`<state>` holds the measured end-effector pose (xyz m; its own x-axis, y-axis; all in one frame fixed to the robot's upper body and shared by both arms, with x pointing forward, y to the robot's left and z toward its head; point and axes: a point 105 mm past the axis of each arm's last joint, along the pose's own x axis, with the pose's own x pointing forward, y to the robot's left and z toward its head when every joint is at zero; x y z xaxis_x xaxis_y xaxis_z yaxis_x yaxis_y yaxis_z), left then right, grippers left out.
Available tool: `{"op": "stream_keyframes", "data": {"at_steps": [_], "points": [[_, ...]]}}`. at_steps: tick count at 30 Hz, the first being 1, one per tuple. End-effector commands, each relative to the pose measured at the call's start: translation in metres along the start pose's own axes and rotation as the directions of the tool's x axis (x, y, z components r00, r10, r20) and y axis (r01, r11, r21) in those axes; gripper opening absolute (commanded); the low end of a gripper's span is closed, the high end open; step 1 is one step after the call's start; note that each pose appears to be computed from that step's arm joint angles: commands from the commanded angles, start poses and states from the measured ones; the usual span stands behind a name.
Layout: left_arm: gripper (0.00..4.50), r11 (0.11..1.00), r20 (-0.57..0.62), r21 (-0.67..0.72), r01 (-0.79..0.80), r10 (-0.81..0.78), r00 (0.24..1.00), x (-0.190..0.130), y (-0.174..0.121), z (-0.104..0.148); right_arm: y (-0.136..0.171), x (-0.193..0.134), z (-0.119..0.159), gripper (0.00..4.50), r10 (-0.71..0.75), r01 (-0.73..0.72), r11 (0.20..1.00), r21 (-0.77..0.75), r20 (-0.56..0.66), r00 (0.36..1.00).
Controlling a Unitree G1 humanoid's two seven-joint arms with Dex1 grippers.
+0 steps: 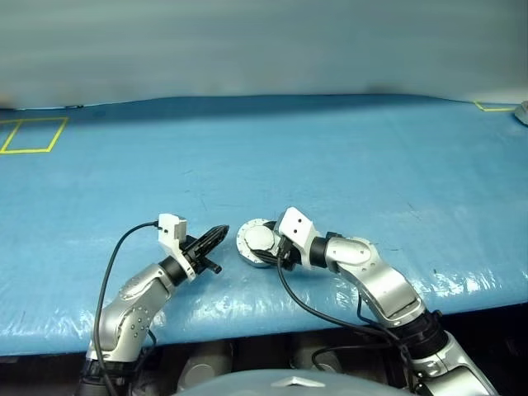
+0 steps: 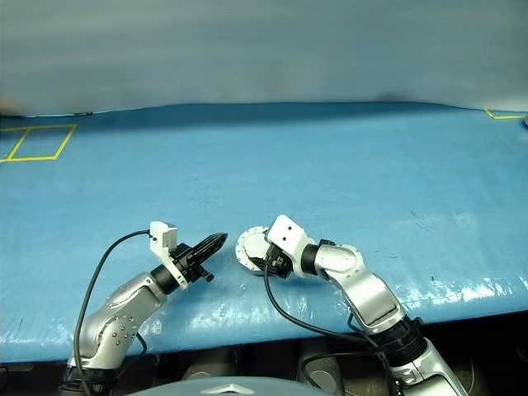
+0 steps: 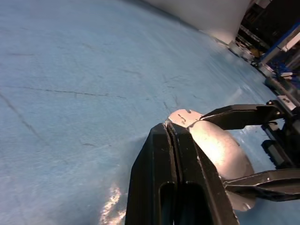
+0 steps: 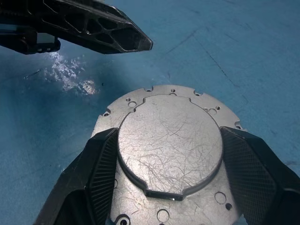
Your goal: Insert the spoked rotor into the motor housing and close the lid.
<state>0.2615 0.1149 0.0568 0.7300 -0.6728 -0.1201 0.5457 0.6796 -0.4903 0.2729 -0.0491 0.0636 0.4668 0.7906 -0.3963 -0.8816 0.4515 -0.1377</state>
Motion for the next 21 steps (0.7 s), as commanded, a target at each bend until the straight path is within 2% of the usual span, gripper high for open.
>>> {"op": "stream_keyframes", "data": {"at_steps": [1, 10, 16, 21], "points": [[0.00, 0.999, -0.014, 0.017, 0.040, -0.040, 0.999, 0.004, -0.012, 0.006, -0.001, -0.001, -0.026, 3.04, -0.022, 0.026, 0.999, 0.045, -0.102, 0.995], [0.00, 0.997, -0.083, 0.027, 0.073, -0.070, 0.994, 0.010, -0.028, -0.004, -0.002, -0.001, -0.025, 3.04, -0.027, 0.032, 0.999, 0.041, -0.103, 0.994], [0.00, 0.998, -0.173, 0.041, 0.048, -0.040, 0.984, 0.008, -0.028, -0.017, -0.002, 0.000, -0.025, 3.04, -0.028, 0.032, 0.999, 0.040, -0.102, 0.994], [0.00, 0.999, -0.179, 0.047, 0.000, 0.009, 0.984, 0.005, -0.022, -0.018, -0.001, 0.000, -0.025, 3.04, -0.027, 0.031, 0.999, 0.042, -0.103, 0.994]]}}
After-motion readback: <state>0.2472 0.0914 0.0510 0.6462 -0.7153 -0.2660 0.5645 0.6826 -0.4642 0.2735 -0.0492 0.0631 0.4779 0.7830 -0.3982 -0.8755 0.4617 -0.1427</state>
